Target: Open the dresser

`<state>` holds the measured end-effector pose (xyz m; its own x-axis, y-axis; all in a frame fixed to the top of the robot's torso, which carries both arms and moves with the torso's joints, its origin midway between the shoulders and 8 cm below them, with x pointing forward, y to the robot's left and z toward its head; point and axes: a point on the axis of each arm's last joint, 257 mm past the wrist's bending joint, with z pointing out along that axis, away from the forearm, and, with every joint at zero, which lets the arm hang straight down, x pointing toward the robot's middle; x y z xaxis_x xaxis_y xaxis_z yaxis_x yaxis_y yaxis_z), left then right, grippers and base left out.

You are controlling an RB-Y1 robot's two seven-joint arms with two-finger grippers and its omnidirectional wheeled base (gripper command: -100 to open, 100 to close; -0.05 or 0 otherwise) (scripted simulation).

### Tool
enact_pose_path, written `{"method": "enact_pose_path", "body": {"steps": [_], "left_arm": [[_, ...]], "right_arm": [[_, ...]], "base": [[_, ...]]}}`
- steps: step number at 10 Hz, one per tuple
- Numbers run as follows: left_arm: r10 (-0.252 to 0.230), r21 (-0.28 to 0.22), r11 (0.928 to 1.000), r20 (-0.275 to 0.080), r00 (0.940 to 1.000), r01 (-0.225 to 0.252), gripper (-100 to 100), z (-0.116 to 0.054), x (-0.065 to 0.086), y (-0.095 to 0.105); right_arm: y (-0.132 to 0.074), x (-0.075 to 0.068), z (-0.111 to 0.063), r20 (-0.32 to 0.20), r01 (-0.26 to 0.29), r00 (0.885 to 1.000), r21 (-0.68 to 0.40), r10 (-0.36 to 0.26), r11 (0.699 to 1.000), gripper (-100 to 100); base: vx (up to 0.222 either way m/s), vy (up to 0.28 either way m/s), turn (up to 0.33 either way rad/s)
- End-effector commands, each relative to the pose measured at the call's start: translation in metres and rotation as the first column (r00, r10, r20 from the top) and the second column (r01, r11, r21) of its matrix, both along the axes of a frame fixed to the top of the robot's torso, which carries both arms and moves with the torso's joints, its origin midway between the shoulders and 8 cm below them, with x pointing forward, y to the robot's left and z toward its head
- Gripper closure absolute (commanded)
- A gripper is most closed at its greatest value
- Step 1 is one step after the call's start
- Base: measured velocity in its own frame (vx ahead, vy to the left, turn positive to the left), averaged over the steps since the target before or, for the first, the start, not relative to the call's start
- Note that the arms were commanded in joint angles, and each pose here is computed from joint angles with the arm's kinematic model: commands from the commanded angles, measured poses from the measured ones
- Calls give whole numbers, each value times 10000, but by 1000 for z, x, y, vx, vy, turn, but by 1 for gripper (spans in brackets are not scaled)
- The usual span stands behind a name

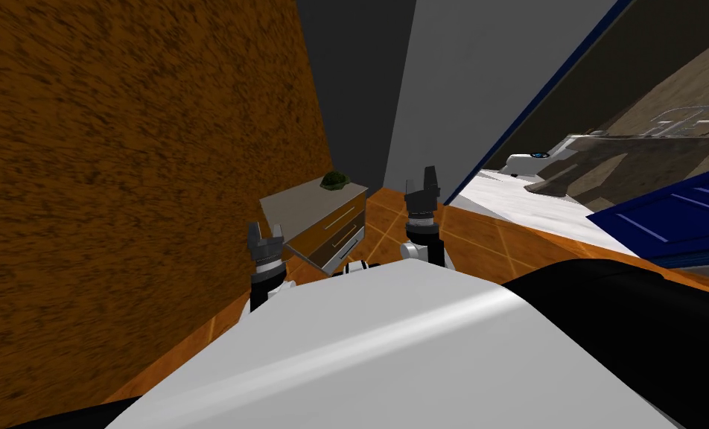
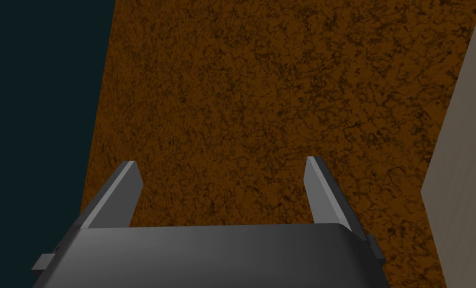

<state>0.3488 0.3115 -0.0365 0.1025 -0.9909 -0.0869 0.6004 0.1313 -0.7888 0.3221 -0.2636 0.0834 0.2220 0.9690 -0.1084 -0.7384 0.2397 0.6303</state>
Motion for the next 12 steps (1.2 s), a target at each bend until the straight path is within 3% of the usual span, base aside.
{"method": "enact_pose_path", "body": {"steps": [1, 5, 8, 12], "left_arm": [[194, -340, 9992, -574, 9982, -213, -100, -29, 8, 18], [388, -682, 9966, -1089, 9933, -464, -100, -55, 13, 34], [544, -923, 9933, -1572, 9861, -695, -100, -80, 17, 50], [585, -983, 9923, -1696, 9838, -759, -100, -86, 17, 54]], "right_arm": [[0, 0, 0, 0, 0, 10000, 0, 0, 10000, 0], [0, 0, 0, 0, 0, 10000, 0, 0, 10000, 0], [0, 0, 0, 0, 0, 10000, 0, 0, 10000, 0], [0, 0, 0, 0, 0, 10000, -2, 0, 10000, 0]], "base": [[88, -173, 95], [54, -116, 70], [63, -101, 88], [16, -29, 22]]}}
